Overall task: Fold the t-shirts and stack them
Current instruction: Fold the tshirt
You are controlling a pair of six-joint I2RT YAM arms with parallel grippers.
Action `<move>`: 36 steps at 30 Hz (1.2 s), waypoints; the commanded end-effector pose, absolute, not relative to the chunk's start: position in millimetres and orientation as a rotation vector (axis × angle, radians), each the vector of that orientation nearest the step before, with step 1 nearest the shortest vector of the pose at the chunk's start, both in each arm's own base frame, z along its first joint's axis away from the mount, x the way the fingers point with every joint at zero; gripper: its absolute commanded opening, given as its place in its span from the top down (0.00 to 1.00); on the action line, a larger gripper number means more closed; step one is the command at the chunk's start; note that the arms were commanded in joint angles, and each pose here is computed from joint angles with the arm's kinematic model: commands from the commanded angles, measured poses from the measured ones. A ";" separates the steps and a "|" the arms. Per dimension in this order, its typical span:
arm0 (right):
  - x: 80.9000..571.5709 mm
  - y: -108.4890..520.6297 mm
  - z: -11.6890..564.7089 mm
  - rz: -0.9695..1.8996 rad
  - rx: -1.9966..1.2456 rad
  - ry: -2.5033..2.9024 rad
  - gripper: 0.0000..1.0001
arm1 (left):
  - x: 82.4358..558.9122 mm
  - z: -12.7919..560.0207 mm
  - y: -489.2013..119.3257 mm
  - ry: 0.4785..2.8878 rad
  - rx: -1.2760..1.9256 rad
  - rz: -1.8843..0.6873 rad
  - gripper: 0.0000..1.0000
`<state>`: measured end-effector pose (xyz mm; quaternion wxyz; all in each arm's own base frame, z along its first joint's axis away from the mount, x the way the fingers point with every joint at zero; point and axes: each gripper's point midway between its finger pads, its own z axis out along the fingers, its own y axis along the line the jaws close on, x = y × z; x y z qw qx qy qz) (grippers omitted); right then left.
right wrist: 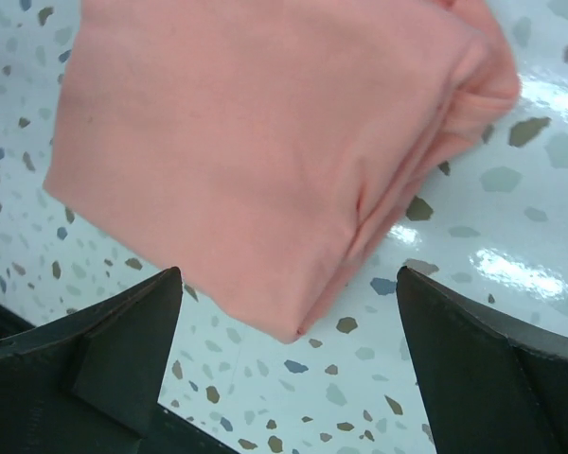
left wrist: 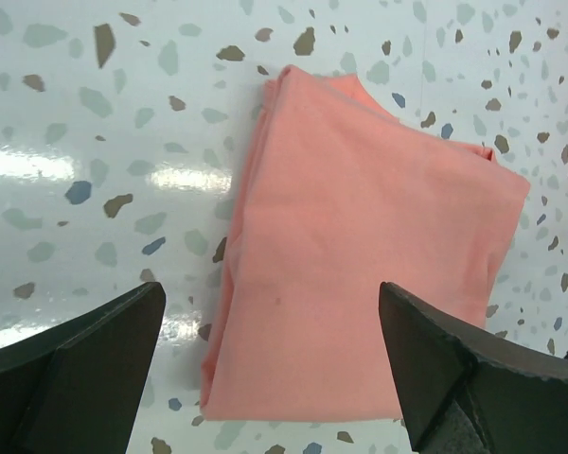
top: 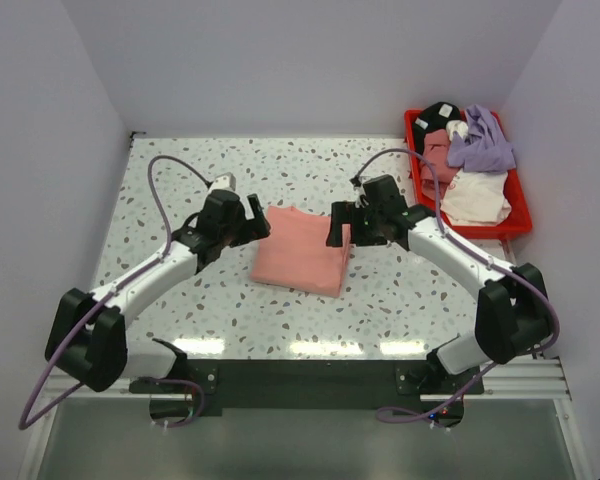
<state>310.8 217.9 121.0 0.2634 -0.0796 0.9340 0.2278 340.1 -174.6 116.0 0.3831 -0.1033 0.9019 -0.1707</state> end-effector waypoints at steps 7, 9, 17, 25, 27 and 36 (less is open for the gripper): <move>312.4 191.4 86.8 0.441 0.030 2.602 0.12 | 307.5 134.3 -125.8 2.194 -0.435 -0.309 0.00; 316.0 194.1 77.3 0.439 0.039 2.619 0.19 | 303.7 136.3 -124.3 2.190 -0.440 -0.316 0.00; 324.3 197.2 47.4 0.390 0.093 2.672 0.31 | 296.1 127.6 -125.0 2.215 -0.429 -0.328 0.00; 319.6 208.8 25.3 0.398 0.075 2.723 0.43 | 296.5 126.2 -125.3 2.214 -0.419 -0.328 0.00; 319.3 210.6 22.0 0.398 0.070 2.732 0.48 | 296.3 124.8 -125.7 2.219 -0.416 -0.328 0.00; 306.6 224.1 13.9 0.407 -0.015 2.784 0.81 | 297.7 123.2 -126.6 2.220 -0.410 -0.327 0.00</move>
